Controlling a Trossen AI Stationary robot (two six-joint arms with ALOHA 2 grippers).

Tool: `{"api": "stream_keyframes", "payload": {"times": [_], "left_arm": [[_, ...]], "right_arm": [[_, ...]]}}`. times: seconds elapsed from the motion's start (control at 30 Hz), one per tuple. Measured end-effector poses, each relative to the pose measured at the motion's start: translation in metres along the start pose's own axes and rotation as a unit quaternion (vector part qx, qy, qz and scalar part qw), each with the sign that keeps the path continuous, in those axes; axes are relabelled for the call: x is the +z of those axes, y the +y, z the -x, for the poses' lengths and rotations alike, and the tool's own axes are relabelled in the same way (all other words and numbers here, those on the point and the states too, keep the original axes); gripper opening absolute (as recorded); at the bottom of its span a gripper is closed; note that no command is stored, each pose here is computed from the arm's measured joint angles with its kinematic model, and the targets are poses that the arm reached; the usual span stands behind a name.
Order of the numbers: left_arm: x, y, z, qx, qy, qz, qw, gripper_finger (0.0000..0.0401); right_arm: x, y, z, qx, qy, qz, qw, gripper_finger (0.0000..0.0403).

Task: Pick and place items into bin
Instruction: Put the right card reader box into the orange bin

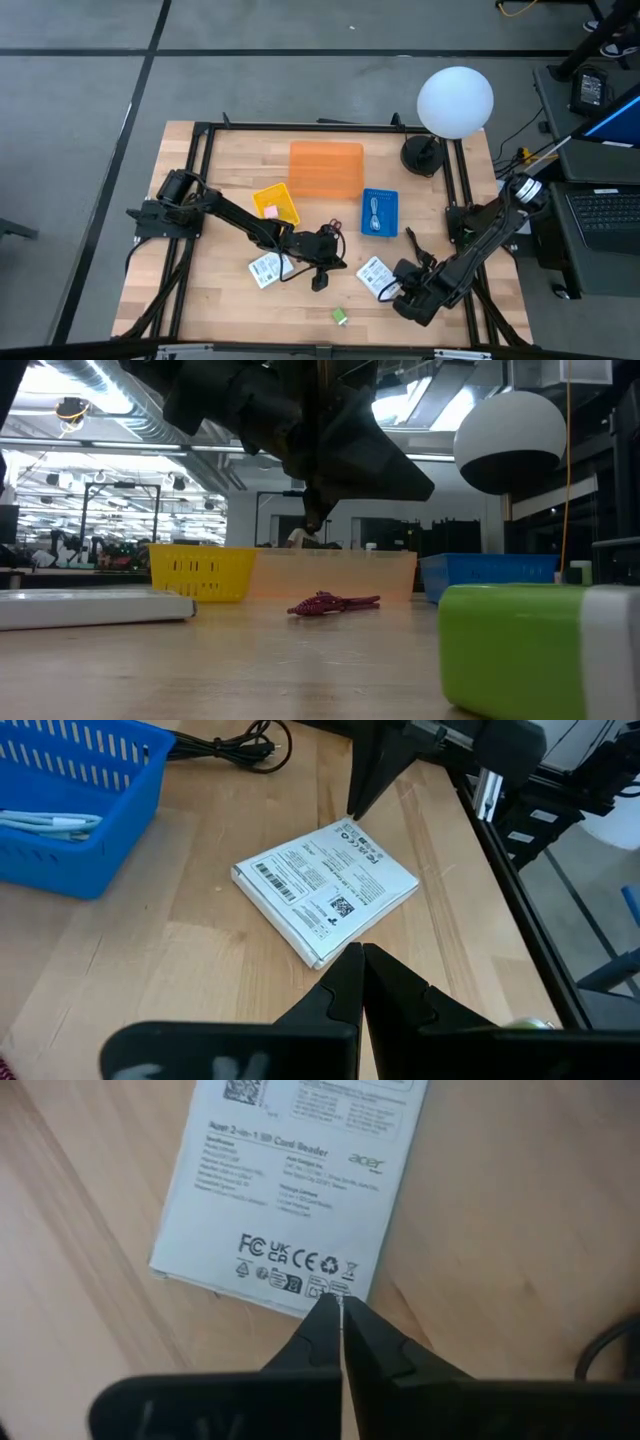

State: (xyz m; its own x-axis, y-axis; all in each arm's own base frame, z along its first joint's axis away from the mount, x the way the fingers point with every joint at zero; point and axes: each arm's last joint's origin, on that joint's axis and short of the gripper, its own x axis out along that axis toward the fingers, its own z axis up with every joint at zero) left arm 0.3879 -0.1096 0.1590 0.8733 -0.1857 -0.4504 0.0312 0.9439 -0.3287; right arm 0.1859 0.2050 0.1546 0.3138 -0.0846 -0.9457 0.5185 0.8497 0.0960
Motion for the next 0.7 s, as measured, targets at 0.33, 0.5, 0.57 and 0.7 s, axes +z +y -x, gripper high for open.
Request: {"api": "stream_keyframes", "payload": {"times": [0.33,0.5,0.57,0.7], "left_arm": [[0.000,0.000,0.000,0.000,0.000,0.002,1.000,0.0004],[0.000,0.000,0.000,0.000,0.000,0.025,1.000,0.0004],[0.000,0.000,0.000,0.000,0.000,0.039,0.999,0.0008],[0.000,0.000,0.000,0.000,0.000,0.073,0.997,0.0032]], "right_arm": [[-0.004,0.001,-0.011,-0.018,0.015,0.005,1.000,0.0000],[-0.004,0.002,-0.012,-0.019,0.015,0.005,1.000,0.0000],[-0.004,0.002,-0.012,-0.019,0.015,0.005,1.000,0.0000],[-0.004,0.002,-0.012,-0.019,0.016,0.005,1.000,0.0000]]}}
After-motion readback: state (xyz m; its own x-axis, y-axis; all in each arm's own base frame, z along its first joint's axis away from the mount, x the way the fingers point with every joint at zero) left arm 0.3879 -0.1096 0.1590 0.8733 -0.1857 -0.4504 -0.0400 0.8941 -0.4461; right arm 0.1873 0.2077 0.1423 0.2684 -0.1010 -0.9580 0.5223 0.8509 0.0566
